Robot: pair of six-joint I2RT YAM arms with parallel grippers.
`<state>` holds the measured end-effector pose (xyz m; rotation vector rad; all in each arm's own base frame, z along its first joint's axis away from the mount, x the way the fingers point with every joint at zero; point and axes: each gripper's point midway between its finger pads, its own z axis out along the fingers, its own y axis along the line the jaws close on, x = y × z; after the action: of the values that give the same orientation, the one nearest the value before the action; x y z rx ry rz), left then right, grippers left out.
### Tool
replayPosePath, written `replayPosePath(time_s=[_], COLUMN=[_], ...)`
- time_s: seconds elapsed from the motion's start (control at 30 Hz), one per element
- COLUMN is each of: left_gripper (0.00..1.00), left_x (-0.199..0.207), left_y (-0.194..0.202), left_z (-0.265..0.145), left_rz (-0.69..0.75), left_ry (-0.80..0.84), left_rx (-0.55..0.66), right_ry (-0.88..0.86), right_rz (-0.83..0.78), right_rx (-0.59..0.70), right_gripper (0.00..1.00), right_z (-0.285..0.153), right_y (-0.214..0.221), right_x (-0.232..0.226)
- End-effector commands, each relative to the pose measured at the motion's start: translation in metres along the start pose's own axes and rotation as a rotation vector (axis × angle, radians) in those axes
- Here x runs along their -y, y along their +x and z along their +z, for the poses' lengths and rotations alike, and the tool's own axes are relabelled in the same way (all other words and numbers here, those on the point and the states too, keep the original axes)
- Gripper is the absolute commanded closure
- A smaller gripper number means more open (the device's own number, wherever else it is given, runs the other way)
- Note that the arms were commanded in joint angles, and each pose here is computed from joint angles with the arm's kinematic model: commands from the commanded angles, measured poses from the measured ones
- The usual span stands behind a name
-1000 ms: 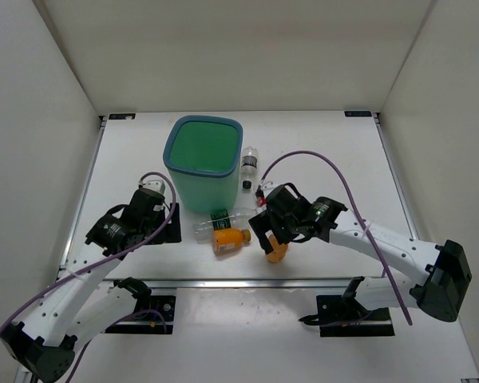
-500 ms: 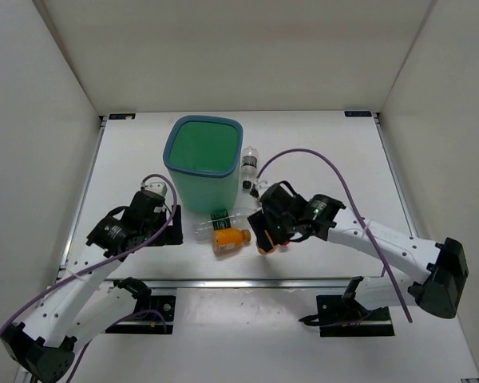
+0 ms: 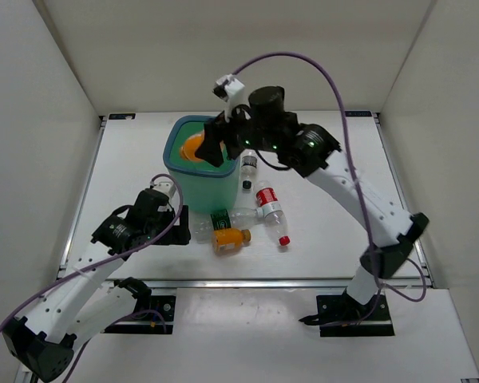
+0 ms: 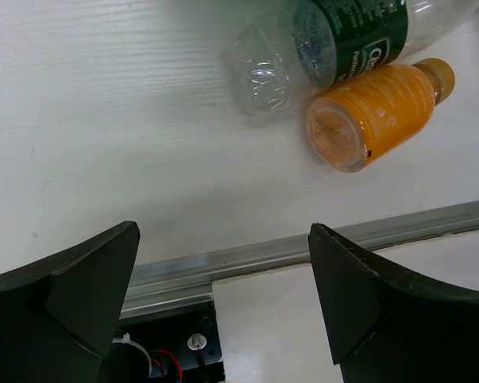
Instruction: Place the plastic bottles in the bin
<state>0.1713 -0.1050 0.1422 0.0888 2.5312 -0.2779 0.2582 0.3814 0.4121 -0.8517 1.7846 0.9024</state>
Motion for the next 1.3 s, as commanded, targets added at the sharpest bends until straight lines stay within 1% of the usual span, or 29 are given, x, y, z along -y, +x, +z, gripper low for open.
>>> replayPosePath(time_s=[0.0,0.03,0.07,0.1,0.13,0.17,0.23,0.33,0.37,0.4,0.43,0.53,0.6,0.63,0.7,0.73,0.77,0.8,0.83,0.9,0.93,1.03,1.07,1.13,1.17,1.2,1.23,1.27], left_gripper=[0.02,0.01,0.02,0.01,0.02,0.01,0.01,0.02,0.01,0.02,0.01,0.01,0.01,0.01,0.01,0.01,0.01,0.01,0.01,0.01,0.02,0.01,0.01,0.02,0.01,0.01,0.01,0.01], left_x=[0.013,0.013,0.012,0.013,0.013,0.013,0.015,0.037,0.045,0.053,0.059,0.082,0.099,0.105,0.119,0.122,0.124,0.128,0.131,0.147,0.144,0.143,0.14,0.131,0.126,0.132,0.13,0.135], left_y=[-0.011,-0.015,-0.011,-0.012,-0.012,-0.01,-0.008,-0.008,-0.007,-0.007,-0.007,-0.004,0.003,0.004,0.01,0.012,0.01,0.011,0.008,0.008,0.007,0.006,0.006,0.002,0.0,-0.002,0.002,0.001], left_z=[-0.001,-0.001,0.002,0.004,0.004,0.007,0.01,0.006,0.005,0.004,0.004,0.001,-0.002,0.0,0.003,0.008,0.01,0.014,0.021,0.028,0.036,0.053,0.061,0.071,0.077,0.078,0.082,0.084], left_rz=[0.027,0.031,0.038,0.052,0.057,0.066,0.087,0.16,0.196,0.23,0.247,0.365,0.447,0.476,0.537,0.557,0.582,0.613,0.63,0.675,0.686,0.719,0.731,0.734,0.735,0.734,0.742,0.74], left_ry=[0.05,0.048,0.041,0.041,0.044,0.048,0.051,0.132,0.154,0.171,0.192,0.254,0.297,0.308,0.335,0.335,0.322,0.315,0.299,0.321,0.279,0.192,0.167,0.103,0.075,0.098,0.106,0.122], left_rx=[0.037,0.047,0.022,0.012,0.007,-0.005,-0.017,-0.038,-0.04,-0.038,-0.035,-0.05,-0.055,-0.054,-0.067,-0.077,-0.07,-0.073,-0.076,-0.066,-0.071,-0.057,-0.056,-0.033,-0.017,0.007,-0.001,0.018], right_ry=[0.107,0.146,0.169,0.188,0.182,0.195,0.171,0.175,0.173,0.171,0.171,0.187,0.237,0.25,0.311,0.311,0.345,0.383,0.396,0.449,0.443,0.47,0.463,0.49,0.486,0.488,0.492,0.488], right_rz=[0.012,0.03,0.045,0.069,0.072,0.092,0.068,0.031,0.042,0.032,0.046,0.047,0.068,0.066,0.13,0.147,0.195,0.213,0.212,0.247,0.237,0.305,0.296,0.317,0.306,0.311,0.315,0.315], right_rx=[0.037,0.04,0.04,0.026,0.013,-0.016,-0.038,-0.054,-0.053,-0.04,-0.052,-0.035,-0.063,-0.032,-0.079,-0.044,-0.081,-0.08,-0.073,-0.073,-0.054,-0.061,-0.038,-0.041,-0.026,-0.035,-0.033,-0.028], right_gripper=[0.79,0.79,0.77,0.72,0.6,0.54,0.31,0.11,0.08,0.05,0.04,0.03,0.03,0.03,0.03,0.02,0.01,0.0,0.01,0.01,0.01,0.02,0.01,0.01,0.01,0.02,0.02,0.01], right_z=[0.032,0.042,0.048,0.054,0.054,0.059,0.064,0.055,0.048,0.04,0.039,0.006,-0.013,-0.031,-0.051,-0.072,-0.079,-0.096,-0.111,-0.131,-0.142,-0.161,-0.168,-0.175,-0.179,-0.18,-0.18,-0.181], right_y=[-0.013,-0.011,-0.011,-0.005,-0.004,0.005,0.012,0.01,0.007,0.002,0.005,0.0,0.015,0.008,0.038,0.033,0.055,0.065,0.069,0.089,0.089,0.114,0.11,0.121,0.118,0.122,0.125,0.126], right_x=[0.051,0.069,0.084,0.095,0.096,0.104,0.1,0.096,0.096,0.095,0.098,0.094,0.102,0.099,0.119,0.114,0.126,0.132,0.129,0.135,0.129,0.137,0.132,0.139,0.137,0.14,0.141,0.14])
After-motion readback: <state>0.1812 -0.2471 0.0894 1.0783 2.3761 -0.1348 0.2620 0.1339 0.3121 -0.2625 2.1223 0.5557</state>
